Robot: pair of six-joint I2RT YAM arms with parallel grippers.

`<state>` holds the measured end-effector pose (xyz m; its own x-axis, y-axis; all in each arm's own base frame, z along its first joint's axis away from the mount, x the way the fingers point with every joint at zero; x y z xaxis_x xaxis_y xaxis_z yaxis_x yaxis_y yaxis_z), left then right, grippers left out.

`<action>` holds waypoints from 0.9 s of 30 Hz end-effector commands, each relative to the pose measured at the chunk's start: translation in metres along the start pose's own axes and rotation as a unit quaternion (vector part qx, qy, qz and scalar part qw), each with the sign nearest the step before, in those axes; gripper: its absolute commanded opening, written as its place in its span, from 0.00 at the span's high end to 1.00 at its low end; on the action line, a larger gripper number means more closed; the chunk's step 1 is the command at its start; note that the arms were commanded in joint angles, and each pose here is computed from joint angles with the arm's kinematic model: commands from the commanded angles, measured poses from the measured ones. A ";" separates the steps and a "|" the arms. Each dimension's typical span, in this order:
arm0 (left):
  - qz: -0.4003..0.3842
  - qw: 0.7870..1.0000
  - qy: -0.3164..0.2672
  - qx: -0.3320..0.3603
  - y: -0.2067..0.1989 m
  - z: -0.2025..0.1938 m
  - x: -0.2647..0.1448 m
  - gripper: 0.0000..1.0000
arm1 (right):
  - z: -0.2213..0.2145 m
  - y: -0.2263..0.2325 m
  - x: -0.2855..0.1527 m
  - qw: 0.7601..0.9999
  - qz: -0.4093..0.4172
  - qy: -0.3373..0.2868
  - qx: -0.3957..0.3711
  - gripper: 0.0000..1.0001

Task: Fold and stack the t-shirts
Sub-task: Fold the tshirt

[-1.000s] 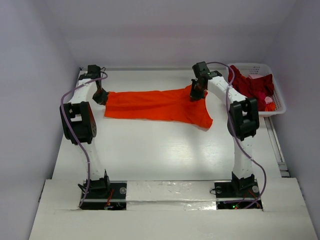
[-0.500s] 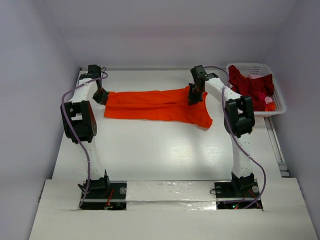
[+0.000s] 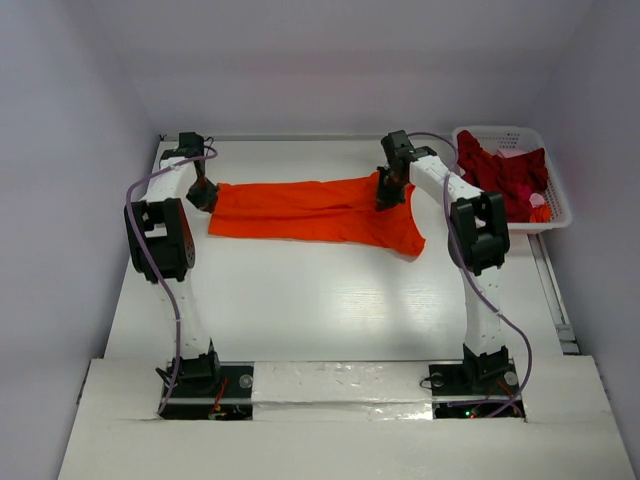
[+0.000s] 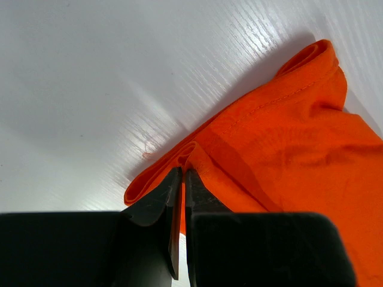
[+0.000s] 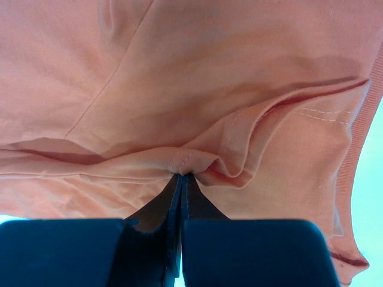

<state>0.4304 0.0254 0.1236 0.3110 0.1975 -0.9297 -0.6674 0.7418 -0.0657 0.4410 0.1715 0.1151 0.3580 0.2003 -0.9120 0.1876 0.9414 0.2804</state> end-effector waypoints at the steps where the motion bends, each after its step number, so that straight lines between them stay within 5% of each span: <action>1: -0.006 1.000 -0.007 -0.011 -0.001 0.007 -0.004 1.00 | 0.014 0.006 -0.004 1.000 0.014 -0.019 -0.012 1.00; 27: -0.030 0.999 -0.014 -0.022 -0.012 0.019 -0.015 1.00 | 0.023 0.014 -0.009 0.999 0.030 -0.026 -0.024 1.00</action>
<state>0.4426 0.0221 0.1360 0.3560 0.1645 -0.9199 -0.6598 0.7413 -0.1228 0.4560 0.1770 0.1244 0.3880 0.2276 -0.8931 0.1442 0.9421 0.3028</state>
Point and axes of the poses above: each gripper's point midway between its finger pads, its own x axis out along the fingers, its own y axis along the line the jaws close on, z = x × y, the point moved 7 cm from there along -x, back along the fingers, and after that the axes turned 6 degrees about x, right-handed, at the moved point
